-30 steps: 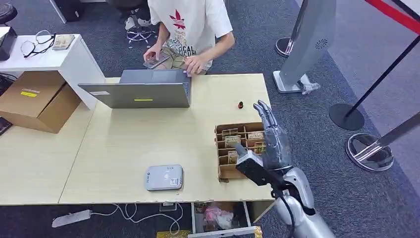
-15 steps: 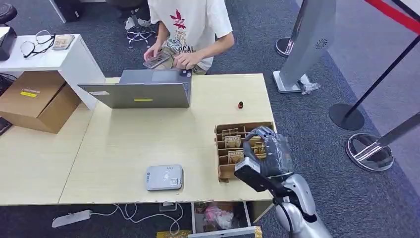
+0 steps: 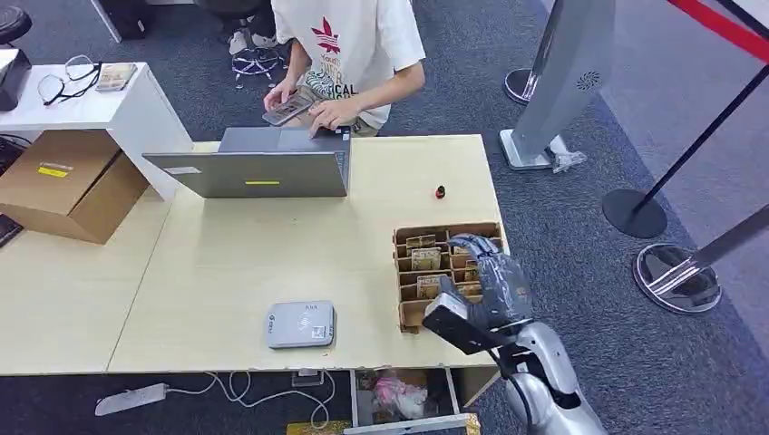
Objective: Pass the card to the sensor for recognition and then transmit it.
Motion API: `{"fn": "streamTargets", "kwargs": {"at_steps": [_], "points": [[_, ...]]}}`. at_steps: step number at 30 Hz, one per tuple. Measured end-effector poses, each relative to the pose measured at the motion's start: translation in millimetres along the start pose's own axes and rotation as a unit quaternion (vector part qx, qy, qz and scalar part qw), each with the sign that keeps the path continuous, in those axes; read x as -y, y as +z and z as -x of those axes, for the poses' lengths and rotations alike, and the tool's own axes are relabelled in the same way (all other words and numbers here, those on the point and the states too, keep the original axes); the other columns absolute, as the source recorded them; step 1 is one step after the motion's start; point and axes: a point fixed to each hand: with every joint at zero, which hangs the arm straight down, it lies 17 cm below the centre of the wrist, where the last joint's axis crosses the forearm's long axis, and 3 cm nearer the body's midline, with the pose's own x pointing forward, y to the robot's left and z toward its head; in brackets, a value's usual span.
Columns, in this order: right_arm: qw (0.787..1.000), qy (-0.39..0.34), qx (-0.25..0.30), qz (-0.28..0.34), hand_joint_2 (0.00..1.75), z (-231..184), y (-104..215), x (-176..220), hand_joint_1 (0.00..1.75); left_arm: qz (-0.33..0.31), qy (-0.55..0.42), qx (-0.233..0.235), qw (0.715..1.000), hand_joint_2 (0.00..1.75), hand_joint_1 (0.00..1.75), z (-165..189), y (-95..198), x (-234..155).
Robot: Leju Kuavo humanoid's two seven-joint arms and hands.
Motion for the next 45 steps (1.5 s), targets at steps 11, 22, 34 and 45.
{"fn": "streamTargets", "kwargs": {"at_steps": [11,22,34,45], "points": [[0.999,0.026,-0.009,-0.025,1.75,18.1,-3.7,-15.1,0.84,-0.001,0.008,-0.002,1.0,0.0,0.0,0.7,-0.1,-0.7],[0.997,0.073,-0.003,-0.024,1.75,20.6,-8.7,-15.3,0.77,-0.001,0.014,-0.003,1.0,0.0,0.0,1.1,-0.2,-1.1],[0.991,0.126,0.017,-0.03,1.75,19.2,-13.2,-14.1,0.8,-0.002,0.013,-0.003,1.0,0.0,0.0,1.3,-0.2,-1.4],[0.989,0.135,0.03,-0.043,1.75,15.8,-10.4,-21.9,0.75,-0.002,0.013,-0.002,1.0,0.0,0.0,1.1,-0.2,-1.5]]}}
